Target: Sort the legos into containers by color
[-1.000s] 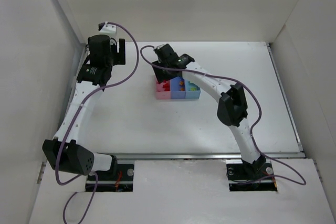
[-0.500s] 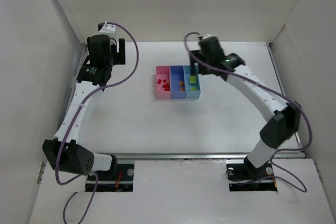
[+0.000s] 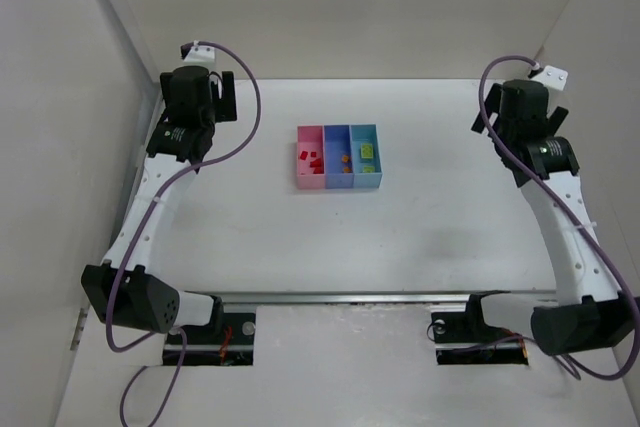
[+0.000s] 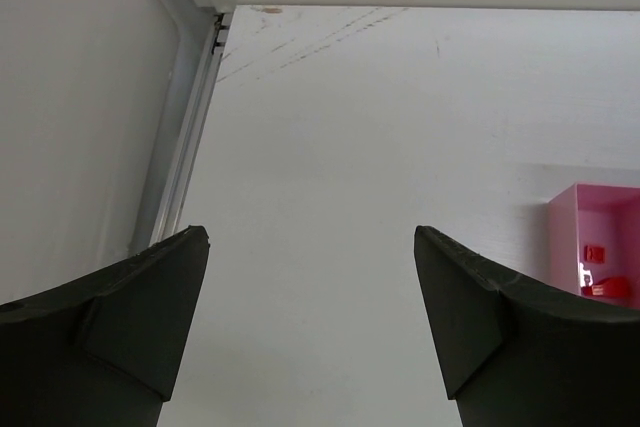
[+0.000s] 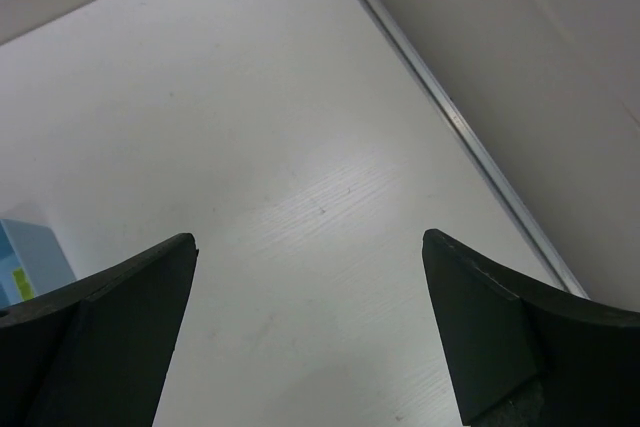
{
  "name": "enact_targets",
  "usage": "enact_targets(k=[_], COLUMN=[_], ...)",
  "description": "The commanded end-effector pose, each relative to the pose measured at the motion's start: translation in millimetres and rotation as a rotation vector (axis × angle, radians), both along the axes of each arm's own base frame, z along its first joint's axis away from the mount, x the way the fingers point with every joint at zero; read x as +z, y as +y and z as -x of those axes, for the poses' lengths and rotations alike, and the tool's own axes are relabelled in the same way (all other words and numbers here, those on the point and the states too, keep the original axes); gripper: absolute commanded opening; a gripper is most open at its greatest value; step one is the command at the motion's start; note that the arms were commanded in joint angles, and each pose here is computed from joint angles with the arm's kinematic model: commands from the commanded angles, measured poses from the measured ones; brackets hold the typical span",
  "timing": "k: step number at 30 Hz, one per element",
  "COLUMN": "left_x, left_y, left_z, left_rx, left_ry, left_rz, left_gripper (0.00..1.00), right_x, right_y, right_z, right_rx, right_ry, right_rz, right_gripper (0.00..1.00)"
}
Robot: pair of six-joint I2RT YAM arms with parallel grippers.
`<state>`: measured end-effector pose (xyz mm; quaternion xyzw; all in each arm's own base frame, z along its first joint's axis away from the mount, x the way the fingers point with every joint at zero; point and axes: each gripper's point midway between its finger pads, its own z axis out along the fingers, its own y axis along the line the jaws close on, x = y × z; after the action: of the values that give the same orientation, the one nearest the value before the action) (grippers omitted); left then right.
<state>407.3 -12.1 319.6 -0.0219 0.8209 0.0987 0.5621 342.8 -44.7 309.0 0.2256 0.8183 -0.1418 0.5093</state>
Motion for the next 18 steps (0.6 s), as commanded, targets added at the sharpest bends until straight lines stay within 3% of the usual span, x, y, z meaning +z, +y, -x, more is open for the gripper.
enact_targets(k=[1,18], left_x=[8.3,7.7], left_y=[6.1,6.6], left_z=[-4.2,-1.9], left_rx=[0.048,0.048], left_ry=[-0.049,-0.049], left_rz=[0.018,0.018], left_gripper=[0.82,0.82], right_x=[14.8,48.0], right_y=[-3.4,-5.4], right_z=[0.3,18.5], right_rx=[-0.025,-0.036], right_ry=[-0.079,-0.238], right_rz=[0.001,-0.036], right_gripper=[1.0,1.0])
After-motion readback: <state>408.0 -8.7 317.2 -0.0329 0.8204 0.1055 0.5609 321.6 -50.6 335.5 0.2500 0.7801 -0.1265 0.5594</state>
